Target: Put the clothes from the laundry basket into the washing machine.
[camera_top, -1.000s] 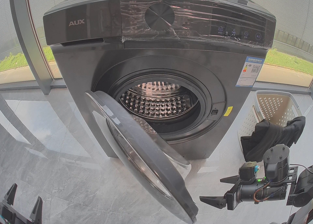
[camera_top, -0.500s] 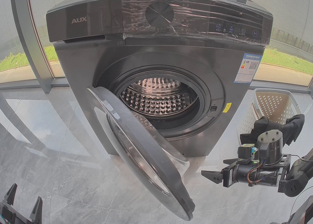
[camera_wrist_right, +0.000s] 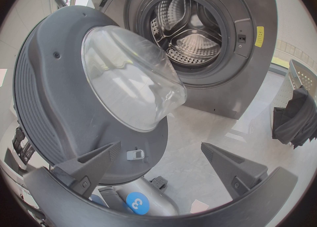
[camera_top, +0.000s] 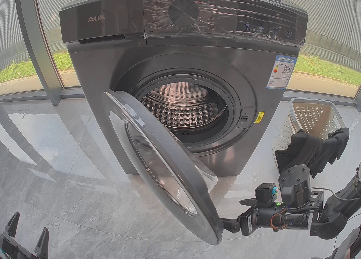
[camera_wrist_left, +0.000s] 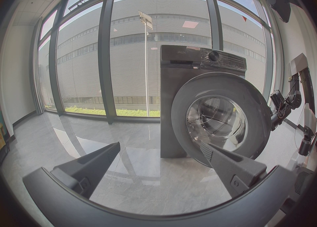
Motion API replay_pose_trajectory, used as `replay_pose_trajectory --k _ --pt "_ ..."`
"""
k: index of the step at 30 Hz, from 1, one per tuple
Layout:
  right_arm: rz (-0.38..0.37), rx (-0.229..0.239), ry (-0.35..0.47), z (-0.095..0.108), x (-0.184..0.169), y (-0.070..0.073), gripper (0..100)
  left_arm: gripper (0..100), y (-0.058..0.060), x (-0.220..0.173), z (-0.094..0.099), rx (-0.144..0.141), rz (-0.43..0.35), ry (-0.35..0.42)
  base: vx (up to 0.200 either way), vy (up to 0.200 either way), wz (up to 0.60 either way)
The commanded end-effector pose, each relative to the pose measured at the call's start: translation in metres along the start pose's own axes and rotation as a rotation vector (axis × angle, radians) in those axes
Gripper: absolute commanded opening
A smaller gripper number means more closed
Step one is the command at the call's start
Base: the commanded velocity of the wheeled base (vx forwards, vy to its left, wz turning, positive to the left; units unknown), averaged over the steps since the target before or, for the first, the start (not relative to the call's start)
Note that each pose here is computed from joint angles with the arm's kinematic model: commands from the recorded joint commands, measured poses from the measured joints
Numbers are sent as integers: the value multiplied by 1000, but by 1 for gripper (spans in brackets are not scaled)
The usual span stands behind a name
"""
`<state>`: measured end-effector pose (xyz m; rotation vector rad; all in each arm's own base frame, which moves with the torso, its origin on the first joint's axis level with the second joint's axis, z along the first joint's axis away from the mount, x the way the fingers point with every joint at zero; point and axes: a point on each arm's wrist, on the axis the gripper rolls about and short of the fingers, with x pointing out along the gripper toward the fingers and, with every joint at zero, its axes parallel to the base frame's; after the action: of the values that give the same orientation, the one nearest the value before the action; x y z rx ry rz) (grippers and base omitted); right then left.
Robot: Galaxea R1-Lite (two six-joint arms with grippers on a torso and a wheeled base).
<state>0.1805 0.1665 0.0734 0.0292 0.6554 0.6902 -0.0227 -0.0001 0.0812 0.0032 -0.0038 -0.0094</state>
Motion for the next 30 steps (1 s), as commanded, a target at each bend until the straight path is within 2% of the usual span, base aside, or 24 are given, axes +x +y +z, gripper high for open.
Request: replay_pose_trajectory --k 1,5,8,10,11,12,17,18,21,25,30 --pt "53 -31 23 -7 -1 14 100 100 0 0 -5 0 0 -2 0 0 0" --pt "102 -16 -47 -2 -2 18 100 100 0 0 -5 0 0 -2 0 0 0" --pt "101 -7 -99 4 -2 18 100 100 0 0 -5 0 0 -2 0 0 0" --pt "75 6 -114 8 2 13 100 100 0 0 -5 0 0 -2 0 0 0" --pt "-9 31 -122 11 13 -2 100 100 0 0 -5 0 0 -2 0 0 0" --pt "-43 41 -129 13 17 -7 100 100 0 0 -5 0 0 -2 0 0 0" --pt "-126 72 -178 29 36 -22 100 100 0 0 -5 0 0 -2 0 0 0" --pt "-160 88 -189 34 45 -32 100 100 0 0 -5 0 0 -2 0 0 0" --pt "-179 97 -199 38 54 -39 100 100 0 0 -5 0 0 -2 0 0 0" --pt "-184 97 -176 34 67 -41 100 100 0 0 -5 0 0 -2 0 0 0" --pt "-171 88 -165 32 71 -37 100 100 0 0 -5 0 0 -2 0 0 0"
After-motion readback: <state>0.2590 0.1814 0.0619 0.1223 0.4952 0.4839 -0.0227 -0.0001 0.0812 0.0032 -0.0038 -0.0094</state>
